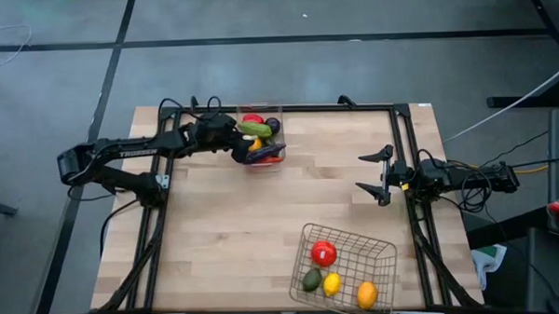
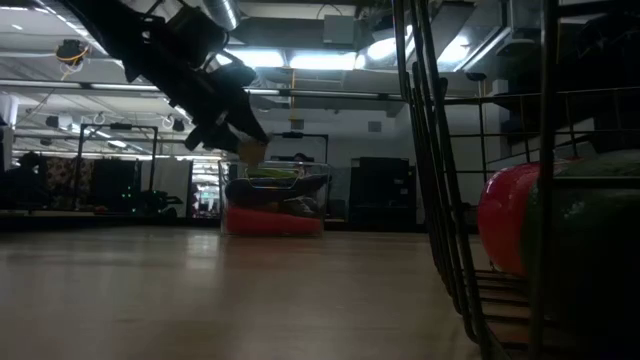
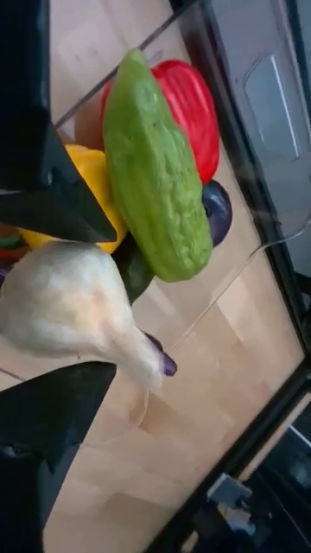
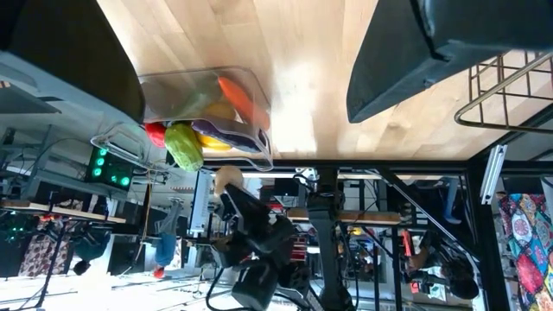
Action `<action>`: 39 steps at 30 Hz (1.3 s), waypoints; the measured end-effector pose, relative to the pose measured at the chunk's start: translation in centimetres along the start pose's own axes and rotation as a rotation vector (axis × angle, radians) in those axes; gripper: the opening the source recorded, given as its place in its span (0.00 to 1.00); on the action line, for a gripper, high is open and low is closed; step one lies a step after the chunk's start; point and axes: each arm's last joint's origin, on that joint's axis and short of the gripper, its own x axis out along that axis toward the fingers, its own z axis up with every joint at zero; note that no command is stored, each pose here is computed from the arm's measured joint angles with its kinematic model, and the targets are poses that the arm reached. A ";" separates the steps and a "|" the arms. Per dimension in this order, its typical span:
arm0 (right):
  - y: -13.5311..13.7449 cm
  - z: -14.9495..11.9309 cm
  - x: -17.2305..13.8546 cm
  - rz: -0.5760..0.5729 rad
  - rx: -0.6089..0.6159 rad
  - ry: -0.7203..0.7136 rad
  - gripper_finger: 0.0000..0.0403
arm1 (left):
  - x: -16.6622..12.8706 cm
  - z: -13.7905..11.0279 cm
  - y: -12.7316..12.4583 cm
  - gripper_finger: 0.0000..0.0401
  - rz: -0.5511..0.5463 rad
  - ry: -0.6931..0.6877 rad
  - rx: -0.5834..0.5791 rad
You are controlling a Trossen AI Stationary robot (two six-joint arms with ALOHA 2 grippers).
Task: Sort produce into baskets
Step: Put the white garlic into the transparent bin, then return to Home Position
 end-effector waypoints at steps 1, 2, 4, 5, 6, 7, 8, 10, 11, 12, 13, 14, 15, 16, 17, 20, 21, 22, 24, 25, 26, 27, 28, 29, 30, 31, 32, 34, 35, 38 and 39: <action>0.0 0.0 0.0 0.000 0.000 0.000 0.99 | 0.0 0.1 0.1 0.59 -0.014 0.004 -0.007; 0.0 0.0 0.0 0.000 0.000 0.000 0.99 | 0.0 0.1 0.3 0.61 -0.026 0.010 -0.013; 0.0 0.0 0.0 0.000 0.000 0.000 0.99 | 0.0 0.2 0.5 0.64 -0.036 0.015 -0.017; 0.0 0.0 0.0 0.000 0.000 0.000 0.99 | 0.0 0.3 0.6 0.66 -0.036 0.015 -0.013; 0.0 0.0 0.0 0.000 0.000 0.000 0.99 | 0.0 0.3 0.6 0.68 -0.035 0.014 -0.014; 0.0 0.0 0.0 0.000 0.000 0.000 0.99 | 0.0 0.3 0.7 0.69 -0.034 0.013 -0.016; 0.0 0.0 0.0 0.000 0.000 0.000 0.99 | 0.0 0.4 0.7 0.70 -0.034 0.010 -0.021; 0.0 0.0 0.0 0.000 0.000 0.000 0.99 | 0.0 0.7 0.7 0.73 -0.050 -0.014 -0.031; 0.0 0.0 0.0 0.000 0.000 0.000 0.99 | -0.1 0.9 0.7 0.74 -0.068 -0.030 -0.033; 0.0 0.0 0.0 -0.001 0.000 0.000 0.99 | -0.3 1.2 0.7 0.74 -0.089 -0.051 -0.033; 0.0 0.0 0.0 0.000 0.000 0.000 0.99 | -0.5 1.7 0.6 0.75 -0.119 -0.083 -0.029; 0.0 0.0 0.0 0.000 0.000 0.000 0.99 | -0.9 2.1 0.5 0.75 -0.151 -0.118 -0.015; 0.0 0.0 0.0 -0.001 0.000 0.000 0.99 | -1.3 2.6 0.4 0.76 -0.183 -0.154 0.007; 0.0 0.0 0.0 0.000 0.000 0.000 0.99 | -1.8 3.1 0.3 0.76 -0.217 -0.195 0.032; 0.0 0.0 0.0 0.000 0.000 0.000 0.99 | -2.4 3.5 0.1 0.76 -0.248 -0.233 0.060; 0.0 0.0 0.0 0.000 0.000 0.000 0.99 | -4.6 4.4 -0.4 0.76 -0.310 -0.323 0.128; 0.0 0.0 0.0 0.000 0.000 0.000 0.99 | -5.4 4.5 -0.5 0.76 -0.317 -0.346 0.146; 0.0 0.0 0.0 0.000 0.000 0.000 0.99 | -6.2 4.6 -0.6 0.76 -0.320 -0.359 0.164; 0.0 0.0 0.0 0.000 0.000 0.000 0.99 | -7.8 4.6 -0.7 0.76 -0.324 -0.384 0.187; 0.0 0.0 0.0 0.000 0.000 0.000 0.99 | -8.6 4.5 -0.7 0.76 -0.327 -0.394 0.189; 0.0 0.0 0.0 0.000 0.000 0.000 0.99 | -9.3 4.5 -0.7 0.75 -0.326 -0.400 0.190; 0.0 0.0 0.0 0.000 0.000 0.000 0.99 | -9.9 4.3 -0.7 0.74 -0.317 -0.408 0.187; 0.0 0.0 0.0 0.000 0.000 0.000 0.99 | -10.4 4.1 -0.7 0.73 -0.303 -0.429 0.181; 0.0 0.0 0.0 0.000 0.000 0.000 0.99 | -10.8 3.7 -0.7 0.71 -0.284 -0.445 0.169; 0.0 0.0 0.0 0.000 0.000 0.000 0.99 | -11.0 3.1 -0.6 0.68 -0.266 -0.456 0.152; 0.0 0.0 0.0 0.000 0.000 0.000 0.99 | -11.1 2.4 -0.6 0.65 -0.259 -0.459 0.140; 0.0 0.0 0.0 0.000 0.000 0.000 0.99 | -11.1 1.7 -0.6 0.62 -0.259 -0.459 0.129; 0.0 0.0 0.0 -0.001 0.000 0.000 0.99 | -11.0 0.2 -0.9 0.55 -0.278 -0.472 0.122; 0.0 0.0 0.0 0.000 0.000 0.000 0.99 | -10.9 -0.5 -1.1 0.51 -0.294 -0.491 0.125; 0.0 0.0 0.0 0.000 0.000 0.000 0.99 | -10.6 -2.5 -1.7 0.40 -0.312 -0.597 0.123; 0.0 0.0 0.0 0.000 0.000 0.000 0.99 | -10.5 -3.1 -1.8 0.36 -0.306 -0.635 0.119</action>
